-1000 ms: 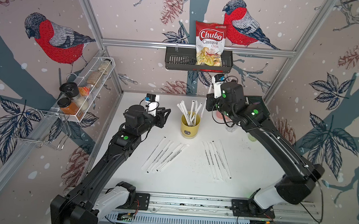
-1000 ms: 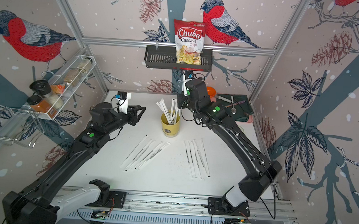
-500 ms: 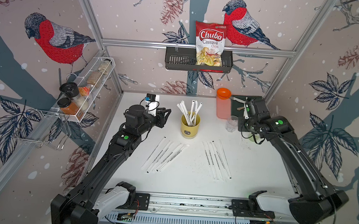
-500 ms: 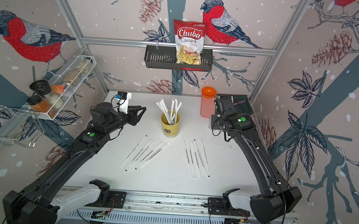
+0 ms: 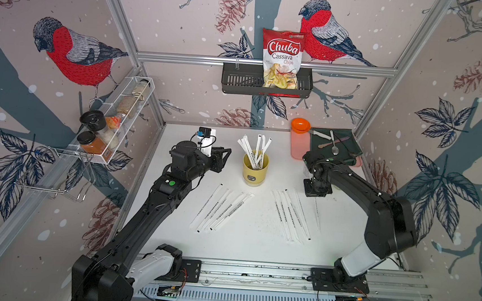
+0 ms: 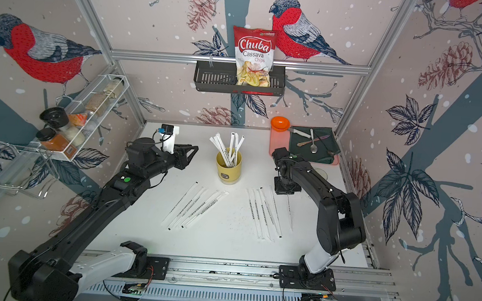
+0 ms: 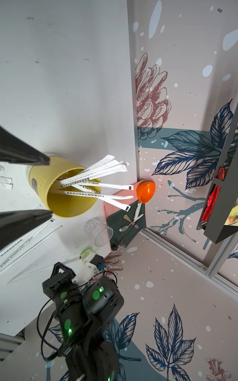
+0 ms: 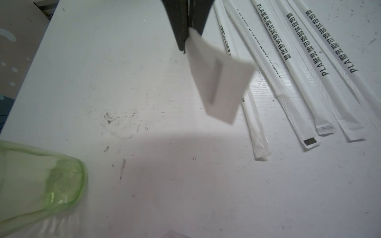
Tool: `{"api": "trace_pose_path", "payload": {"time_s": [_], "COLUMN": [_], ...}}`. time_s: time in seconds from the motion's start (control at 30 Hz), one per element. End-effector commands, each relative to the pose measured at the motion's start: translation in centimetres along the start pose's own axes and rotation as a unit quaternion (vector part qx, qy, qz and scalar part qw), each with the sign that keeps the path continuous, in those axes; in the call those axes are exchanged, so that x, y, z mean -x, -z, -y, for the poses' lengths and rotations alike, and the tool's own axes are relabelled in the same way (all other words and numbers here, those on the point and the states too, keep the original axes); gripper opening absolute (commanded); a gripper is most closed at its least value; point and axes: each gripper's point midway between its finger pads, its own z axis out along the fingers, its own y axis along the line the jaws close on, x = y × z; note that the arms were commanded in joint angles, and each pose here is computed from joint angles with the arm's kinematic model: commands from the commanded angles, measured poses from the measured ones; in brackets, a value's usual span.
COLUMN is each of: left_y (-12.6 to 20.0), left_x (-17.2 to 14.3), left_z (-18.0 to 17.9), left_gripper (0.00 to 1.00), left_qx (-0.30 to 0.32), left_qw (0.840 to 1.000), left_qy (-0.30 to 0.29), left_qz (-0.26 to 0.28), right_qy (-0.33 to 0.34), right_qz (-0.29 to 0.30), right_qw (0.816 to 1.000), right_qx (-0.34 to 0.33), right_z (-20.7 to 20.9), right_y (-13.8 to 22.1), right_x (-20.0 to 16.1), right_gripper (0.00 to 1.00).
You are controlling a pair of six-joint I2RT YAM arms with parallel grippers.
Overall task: Take the straws out of the storage container
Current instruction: Place the straw at the center of the board.
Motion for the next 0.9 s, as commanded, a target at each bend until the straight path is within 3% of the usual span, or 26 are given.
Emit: {"api": "trace_pose_path", "payload": {"time_s": [0.0, 0.4, 0.7, 0.87], "left_y": [0.1, -0.1, -0.1, -0.1], "left_x": [1.4, 1.1, 1.1, 1.1], "left_z": [0.3, 0.2, 0.1, 0.0], "left_gripper": [0.39, 0.39, 0.39, 0.40], "left_qx": [-0.007, -0.007, -0.004, -0.001], "left_qw": [1.000, 1.000, 1.000, 1.000], "left_qy": [-0.005, 0.001, 0.000, -0.001], "left_qz": [0.029, 0.025, 0.024, 0.024], "right_qy": [0.000, 0.002, -0.001, -0.004], "right_qz": [-0.012, -0.046, -0.039, -0.018], "right_qw": [1.000, 0.999, 0.999, 1.000], "right_qx": [0.017, 0.019, 0.016, 0.025], "right_z": [-1.1, -2.1, -2.0, -2.1], "right_y": [-1.2, -4.4, -4.0, -2.3], "right_x": [-0.3, -0.5, 0.2, 0.8], "right_gripper": [0.05, 0.12, 0.27, 0.27]}}
